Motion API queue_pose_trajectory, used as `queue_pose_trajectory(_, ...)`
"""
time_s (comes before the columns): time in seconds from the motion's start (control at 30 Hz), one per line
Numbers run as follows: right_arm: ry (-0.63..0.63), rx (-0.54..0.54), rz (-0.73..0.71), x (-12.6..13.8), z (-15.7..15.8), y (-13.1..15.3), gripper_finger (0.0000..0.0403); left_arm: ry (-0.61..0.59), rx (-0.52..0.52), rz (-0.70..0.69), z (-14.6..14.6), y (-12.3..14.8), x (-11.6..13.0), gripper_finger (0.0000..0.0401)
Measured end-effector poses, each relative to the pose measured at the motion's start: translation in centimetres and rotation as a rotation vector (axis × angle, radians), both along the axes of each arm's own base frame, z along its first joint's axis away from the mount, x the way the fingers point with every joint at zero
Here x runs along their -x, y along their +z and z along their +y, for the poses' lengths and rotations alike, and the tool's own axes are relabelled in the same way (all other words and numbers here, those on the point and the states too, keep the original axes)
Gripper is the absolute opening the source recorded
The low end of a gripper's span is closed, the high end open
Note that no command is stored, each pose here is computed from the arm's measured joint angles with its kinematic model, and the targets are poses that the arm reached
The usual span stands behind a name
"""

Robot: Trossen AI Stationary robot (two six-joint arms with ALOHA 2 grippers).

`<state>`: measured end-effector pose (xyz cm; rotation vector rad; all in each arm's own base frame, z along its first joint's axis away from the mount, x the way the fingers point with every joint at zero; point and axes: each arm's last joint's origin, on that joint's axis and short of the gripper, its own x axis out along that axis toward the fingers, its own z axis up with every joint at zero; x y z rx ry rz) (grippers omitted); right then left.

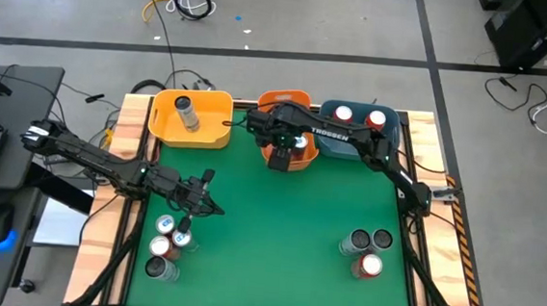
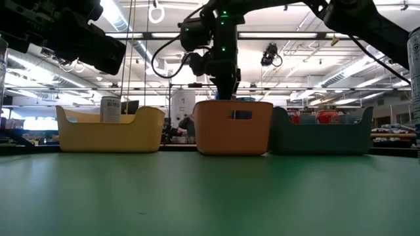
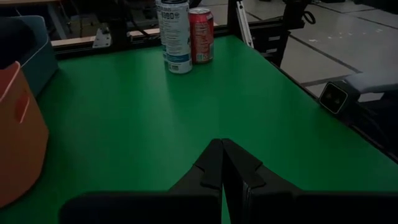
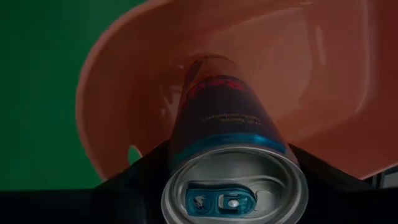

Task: Sort soda cans
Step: Put the blue soda can into the orange bin

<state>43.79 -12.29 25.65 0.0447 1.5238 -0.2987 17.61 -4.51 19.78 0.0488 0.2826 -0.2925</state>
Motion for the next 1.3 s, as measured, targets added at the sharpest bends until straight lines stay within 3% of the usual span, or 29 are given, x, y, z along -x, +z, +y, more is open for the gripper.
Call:
queue_pose_trajectory(0.2,-0.001,0.023,-0.050,-0.5,-0.1,0.1,0.0286,0.001,0.001,0.007,0.0,-0.1,0.0,0.0005)
queue_pose_trajectory(0.67,0.002,0.029,-0.074,-0.7,-0.1,0.2,0.0267,0.002,0.002,0.017,0.0,-0.1,0.0,0.0005)
queue_pose_trajectory(1.3,-0.012,0.111,-0.103,-0.3,-0.8,1.6,0.0296,0.002,0.003,0.017,0.0,-0.1,0.0,0.0005)
